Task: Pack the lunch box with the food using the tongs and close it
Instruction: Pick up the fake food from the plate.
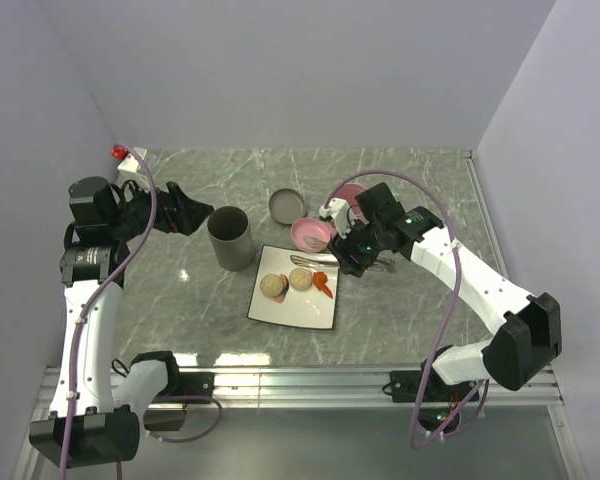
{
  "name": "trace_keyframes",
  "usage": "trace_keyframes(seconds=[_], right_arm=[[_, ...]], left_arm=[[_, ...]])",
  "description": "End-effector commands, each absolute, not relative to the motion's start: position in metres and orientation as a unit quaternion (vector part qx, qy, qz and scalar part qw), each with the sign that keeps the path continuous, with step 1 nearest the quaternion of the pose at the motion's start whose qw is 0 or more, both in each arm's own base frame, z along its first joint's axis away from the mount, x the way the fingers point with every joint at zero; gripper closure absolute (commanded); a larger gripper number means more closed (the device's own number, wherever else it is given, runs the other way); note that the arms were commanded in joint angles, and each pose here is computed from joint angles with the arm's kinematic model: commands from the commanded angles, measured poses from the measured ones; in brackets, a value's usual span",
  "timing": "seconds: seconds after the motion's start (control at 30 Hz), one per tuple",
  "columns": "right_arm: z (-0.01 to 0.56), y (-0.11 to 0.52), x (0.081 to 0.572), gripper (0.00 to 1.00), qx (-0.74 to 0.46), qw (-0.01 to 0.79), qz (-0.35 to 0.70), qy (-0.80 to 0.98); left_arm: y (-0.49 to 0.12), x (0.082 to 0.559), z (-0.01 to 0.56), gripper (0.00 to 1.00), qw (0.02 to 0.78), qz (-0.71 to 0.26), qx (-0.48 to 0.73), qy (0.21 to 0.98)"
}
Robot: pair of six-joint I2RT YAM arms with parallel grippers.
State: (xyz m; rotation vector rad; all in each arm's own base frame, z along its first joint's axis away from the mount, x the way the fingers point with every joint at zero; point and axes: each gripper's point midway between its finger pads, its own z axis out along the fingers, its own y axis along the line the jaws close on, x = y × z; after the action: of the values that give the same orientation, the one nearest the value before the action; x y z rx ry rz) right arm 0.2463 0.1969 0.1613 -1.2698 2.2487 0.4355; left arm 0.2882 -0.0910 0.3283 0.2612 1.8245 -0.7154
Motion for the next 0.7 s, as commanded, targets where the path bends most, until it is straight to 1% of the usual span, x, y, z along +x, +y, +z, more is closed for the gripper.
trace_keyframes(seconds=[0.0,0.43,0.67], right_arm=[[0.160,0.205,0.253,0.39,-0.475,0.274,0.163,0.820],[0.131,0.208,0.228,0.36,-0.480,0.229,0.202,0.823],[0.120,0.207,0.226,0.33,-0.475,0.218,0.202,0.828]], left_arm=[[-0.092,0.290,0.339,0.01,0.565,-0.307,0.118,0.757],[-0.094,0.294,0.334,0.00,0.556,-0.317,0.115,0.760],[-0.094,0.295,0.334,0.01,0.556,-0.318,0.117,0.759]])
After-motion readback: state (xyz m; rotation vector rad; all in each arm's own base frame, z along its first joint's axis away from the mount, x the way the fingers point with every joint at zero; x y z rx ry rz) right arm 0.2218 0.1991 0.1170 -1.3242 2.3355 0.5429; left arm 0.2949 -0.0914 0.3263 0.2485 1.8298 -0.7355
